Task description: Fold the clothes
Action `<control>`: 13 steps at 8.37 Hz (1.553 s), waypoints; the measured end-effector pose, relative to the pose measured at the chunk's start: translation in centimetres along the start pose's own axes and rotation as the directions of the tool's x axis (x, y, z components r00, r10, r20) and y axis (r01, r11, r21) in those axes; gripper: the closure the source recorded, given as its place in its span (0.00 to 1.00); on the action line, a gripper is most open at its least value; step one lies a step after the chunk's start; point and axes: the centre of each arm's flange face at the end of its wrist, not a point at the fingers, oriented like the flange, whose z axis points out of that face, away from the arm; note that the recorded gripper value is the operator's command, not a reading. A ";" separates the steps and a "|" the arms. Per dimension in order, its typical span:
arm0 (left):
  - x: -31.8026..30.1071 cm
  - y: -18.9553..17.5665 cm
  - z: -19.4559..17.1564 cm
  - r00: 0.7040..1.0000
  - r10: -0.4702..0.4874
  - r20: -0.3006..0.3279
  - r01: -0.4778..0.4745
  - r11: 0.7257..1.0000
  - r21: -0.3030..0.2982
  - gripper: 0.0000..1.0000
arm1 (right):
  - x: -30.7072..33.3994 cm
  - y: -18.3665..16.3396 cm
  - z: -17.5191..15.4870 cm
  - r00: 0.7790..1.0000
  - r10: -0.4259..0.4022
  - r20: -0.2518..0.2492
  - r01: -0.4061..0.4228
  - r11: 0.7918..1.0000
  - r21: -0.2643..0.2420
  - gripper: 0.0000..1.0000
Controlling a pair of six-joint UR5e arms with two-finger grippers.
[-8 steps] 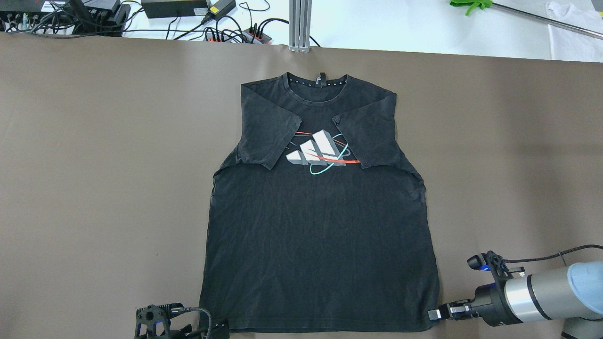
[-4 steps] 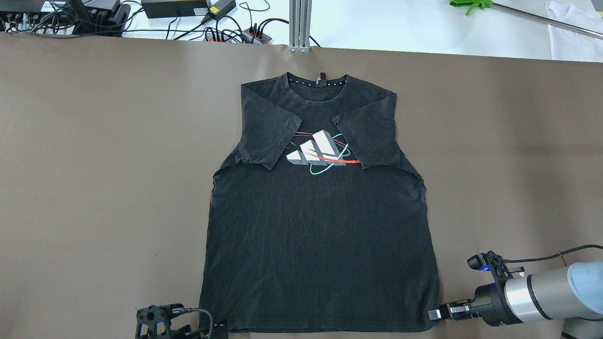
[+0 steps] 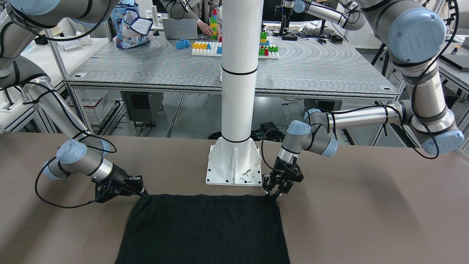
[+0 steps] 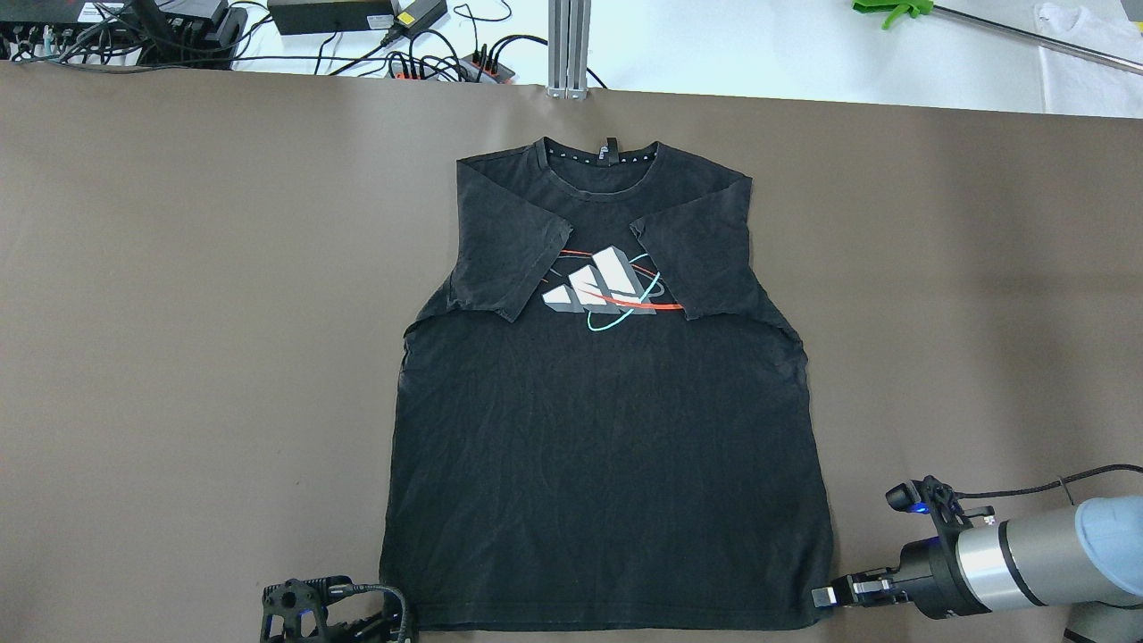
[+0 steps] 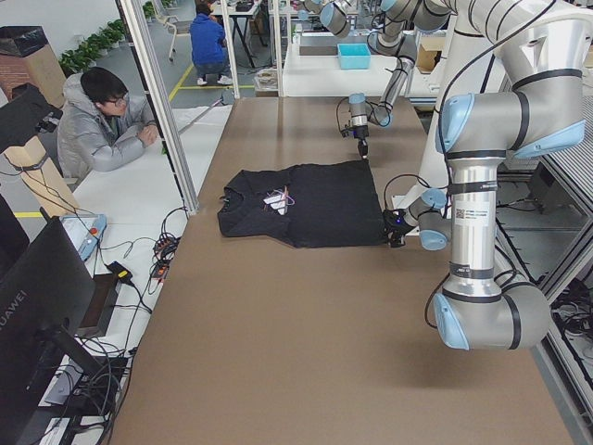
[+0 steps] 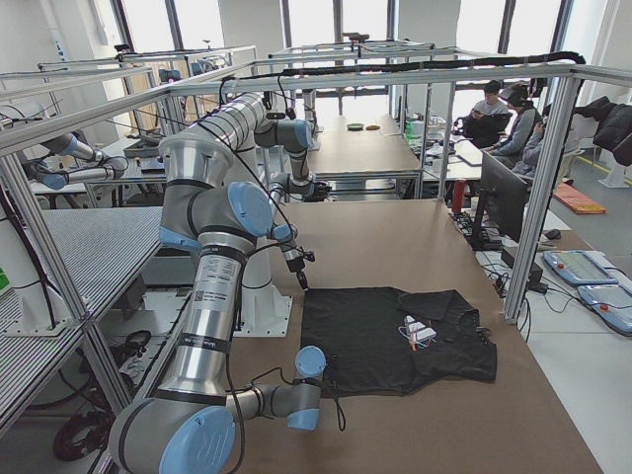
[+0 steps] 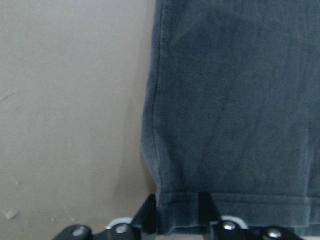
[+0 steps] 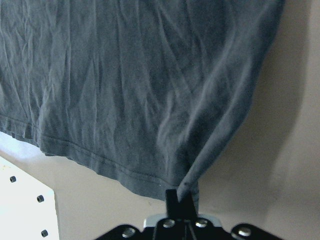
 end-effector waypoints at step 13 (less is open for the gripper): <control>3.6 -8.2 -22.0 0.962 -0.100 -0.255 0.038 0.971 -0.237 1.00 | -10.1 6.4 -10.2 0.937 -0.039 0.347 0.121 0.968 -0.219 1.00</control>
